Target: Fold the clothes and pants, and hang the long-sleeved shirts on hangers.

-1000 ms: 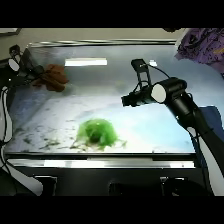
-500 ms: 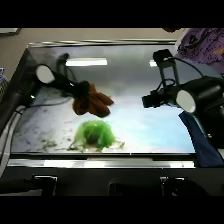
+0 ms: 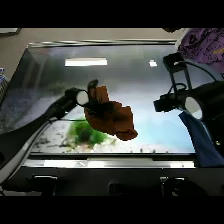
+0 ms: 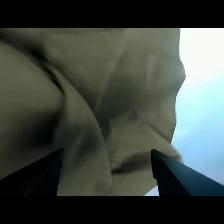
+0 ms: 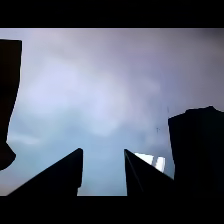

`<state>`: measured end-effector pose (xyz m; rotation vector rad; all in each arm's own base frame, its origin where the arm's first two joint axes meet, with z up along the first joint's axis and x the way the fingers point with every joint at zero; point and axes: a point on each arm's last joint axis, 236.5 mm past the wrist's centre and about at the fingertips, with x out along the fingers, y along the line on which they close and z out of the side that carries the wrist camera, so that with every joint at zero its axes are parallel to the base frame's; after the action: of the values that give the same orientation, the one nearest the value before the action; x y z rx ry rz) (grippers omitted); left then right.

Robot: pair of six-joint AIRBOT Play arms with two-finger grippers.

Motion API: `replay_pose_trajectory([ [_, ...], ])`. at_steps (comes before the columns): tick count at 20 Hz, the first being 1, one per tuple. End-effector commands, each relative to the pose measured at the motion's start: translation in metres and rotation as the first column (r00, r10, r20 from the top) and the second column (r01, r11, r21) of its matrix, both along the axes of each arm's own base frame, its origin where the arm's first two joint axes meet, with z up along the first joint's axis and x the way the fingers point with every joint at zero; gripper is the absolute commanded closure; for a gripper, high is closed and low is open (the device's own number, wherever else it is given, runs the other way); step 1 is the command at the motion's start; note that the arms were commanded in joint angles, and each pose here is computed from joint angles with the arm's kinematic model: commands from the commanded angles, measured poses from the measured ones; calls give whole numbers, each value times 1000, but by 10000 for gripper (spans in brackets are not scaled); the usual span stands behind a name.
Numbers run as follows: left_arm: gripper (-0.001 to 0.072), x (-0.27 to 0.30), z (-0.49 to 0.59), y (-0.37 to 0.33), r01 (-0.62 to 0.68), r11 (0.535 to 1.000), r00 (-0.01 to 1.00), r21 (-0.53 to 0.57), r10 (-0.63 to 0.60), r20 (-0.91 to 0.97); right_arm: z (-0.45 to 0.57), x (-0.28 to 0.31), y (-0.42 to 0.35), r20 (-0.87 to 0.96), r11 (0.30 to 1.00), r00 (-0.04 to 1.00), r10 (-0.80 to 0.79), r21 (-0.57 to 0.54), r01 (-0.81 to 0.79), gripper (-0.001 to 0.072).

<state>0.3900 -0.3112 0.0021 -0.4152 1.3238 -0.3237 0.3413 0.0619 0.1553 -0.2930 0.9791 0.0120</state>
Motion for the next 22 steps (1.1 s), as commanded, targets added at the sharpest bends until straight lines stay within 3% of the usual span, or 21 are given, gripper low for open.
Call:
replay_pose_trajectory([
  [1,73,45,67,78,-61,998,988,-19,63,140,-22,8,-40,-35,972,982,-187,139,190,395],
  [3,73,63,104,138,-146,989,965,-26,148,214,-63,4,-53,-175,863,939,-296,374,341,394],
  [6,73,78,128,207,-271,962,924,-32,269,271,-120,-14,-5,-372,606,913,-168,691,394,383],
  [8,73,84,127,239,-335,942,904,-32,331,270,-150,-37,34,-430,500,902,-41,773,391,272],
  [13,74,88,127,267,-390,920,883,-32,384,270,-222,-90,65,-553,498,833,-22,716,489,270],
  [18,73,89,127,266,-389,921,883,-33,382,272,-246,-92,107,-529,550,849,8,711,438,270],
  [22,73,88,127,266,-388,921,883,-32,382,272,-262,-76,116,-525,519,850,-52,712,472,270],
])
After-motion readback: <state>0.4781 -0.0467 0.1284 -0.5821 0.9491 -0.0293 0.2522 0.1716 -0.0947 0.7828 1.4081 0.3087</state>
